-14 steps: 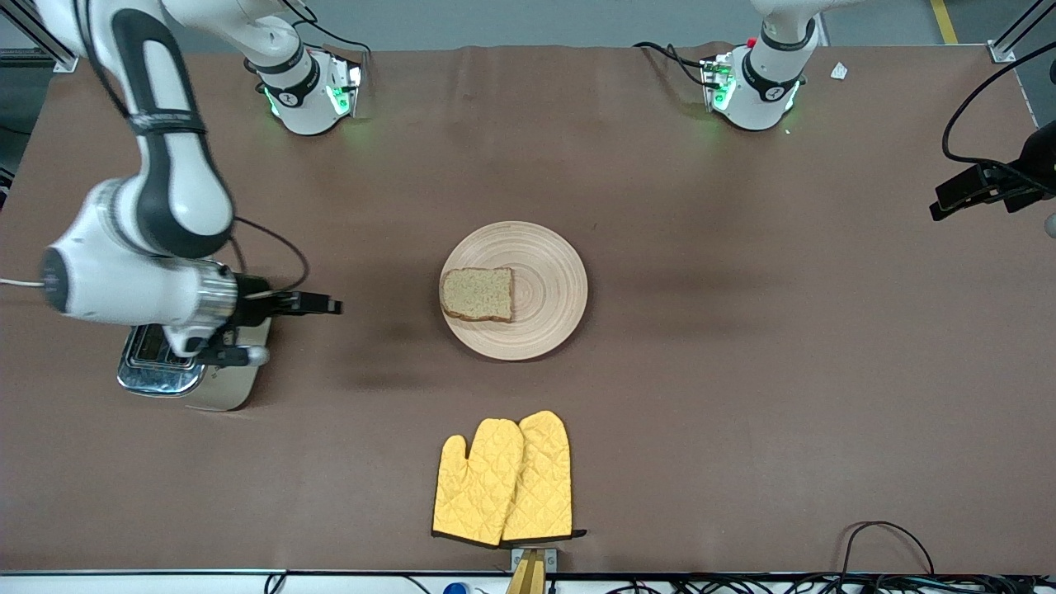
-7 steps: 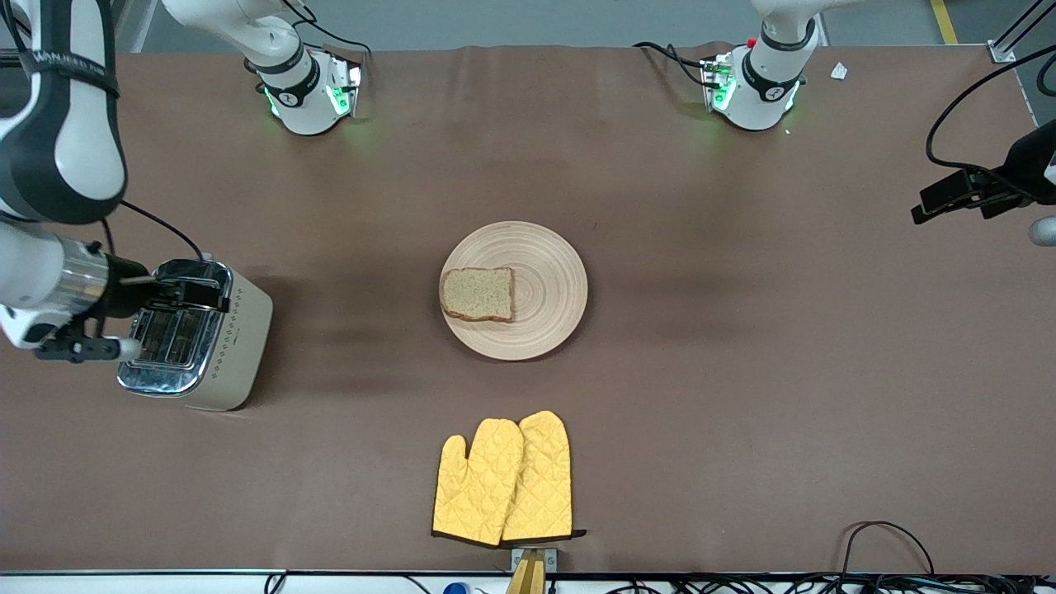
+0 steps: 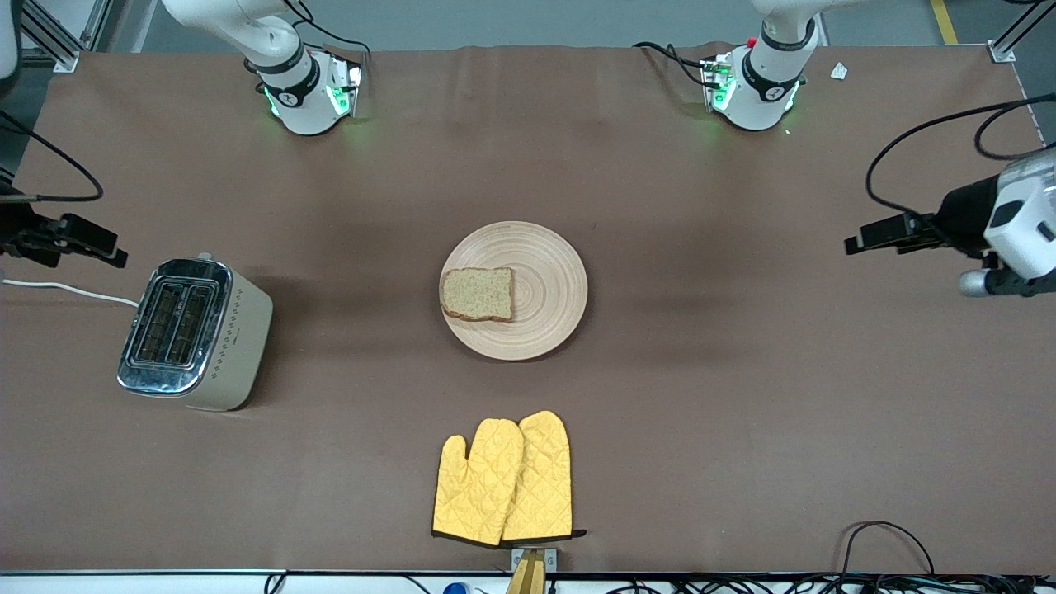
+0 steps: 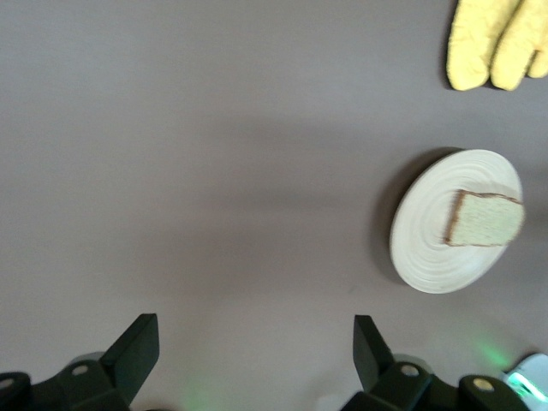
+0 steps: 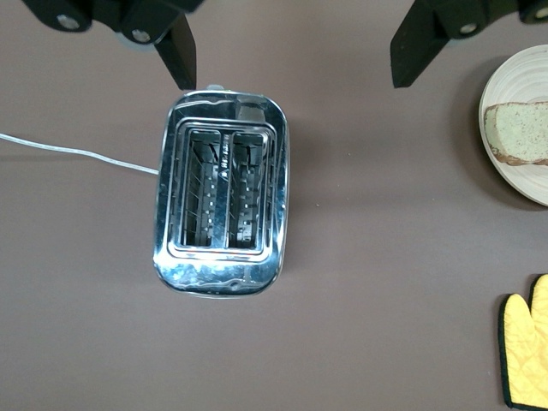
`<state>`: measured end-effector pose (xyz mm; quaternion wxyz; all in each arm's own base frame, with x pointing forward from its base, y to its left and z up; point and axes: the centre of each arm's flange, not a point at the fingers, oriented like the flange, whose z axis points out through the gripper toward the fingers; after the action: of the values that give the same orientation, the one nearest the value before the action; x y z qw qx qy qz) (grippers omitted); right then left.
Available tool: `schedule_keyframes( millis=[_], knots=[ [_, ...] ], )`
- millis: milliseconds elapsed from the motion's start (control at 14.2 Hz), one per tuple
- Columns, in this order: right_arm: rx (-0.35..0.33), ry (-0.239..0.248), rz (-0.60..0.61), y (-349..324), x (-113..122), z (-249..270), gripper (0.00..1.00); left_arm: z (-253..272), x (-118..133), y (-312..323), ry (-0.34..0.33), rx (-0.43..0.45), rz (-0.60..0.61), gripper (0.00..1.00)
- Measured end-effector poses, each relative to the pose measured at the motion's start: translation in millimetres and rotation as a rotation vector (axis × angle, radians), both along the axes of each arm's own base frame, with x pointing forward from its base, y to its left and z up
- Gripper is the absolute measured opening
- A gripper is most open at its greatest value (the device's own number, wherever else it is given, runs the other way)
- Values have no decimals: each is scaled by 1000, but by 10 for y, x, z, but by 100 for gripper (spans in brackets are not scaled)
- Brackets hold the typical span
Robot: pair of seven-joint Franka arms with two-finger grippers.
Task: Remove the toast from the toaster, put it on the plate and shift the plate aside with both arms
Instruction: 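Reach the left gripper toward the rim of the wooden plate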
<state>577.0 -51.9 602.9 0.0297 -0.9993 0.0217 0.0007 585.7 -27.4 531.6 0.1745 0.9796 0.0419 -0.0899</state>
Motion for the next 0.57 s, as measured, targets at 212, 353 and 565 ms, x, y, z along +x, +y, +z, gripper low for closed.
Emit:
schedule_keyframes(
  millis=[212,353,565],
  knots=[
    [7,24,-8,-91,-121,200,100,-457,180,-247,-18,-77,-69,100],
    [8,20,-10,-105,-141,273,100,-783,264,-519,-40,-121,-101,100],
    [7,17,-4,-82,-142,305,100,-1222,256,-1053,-12,-200,-134,100]
  ],
)
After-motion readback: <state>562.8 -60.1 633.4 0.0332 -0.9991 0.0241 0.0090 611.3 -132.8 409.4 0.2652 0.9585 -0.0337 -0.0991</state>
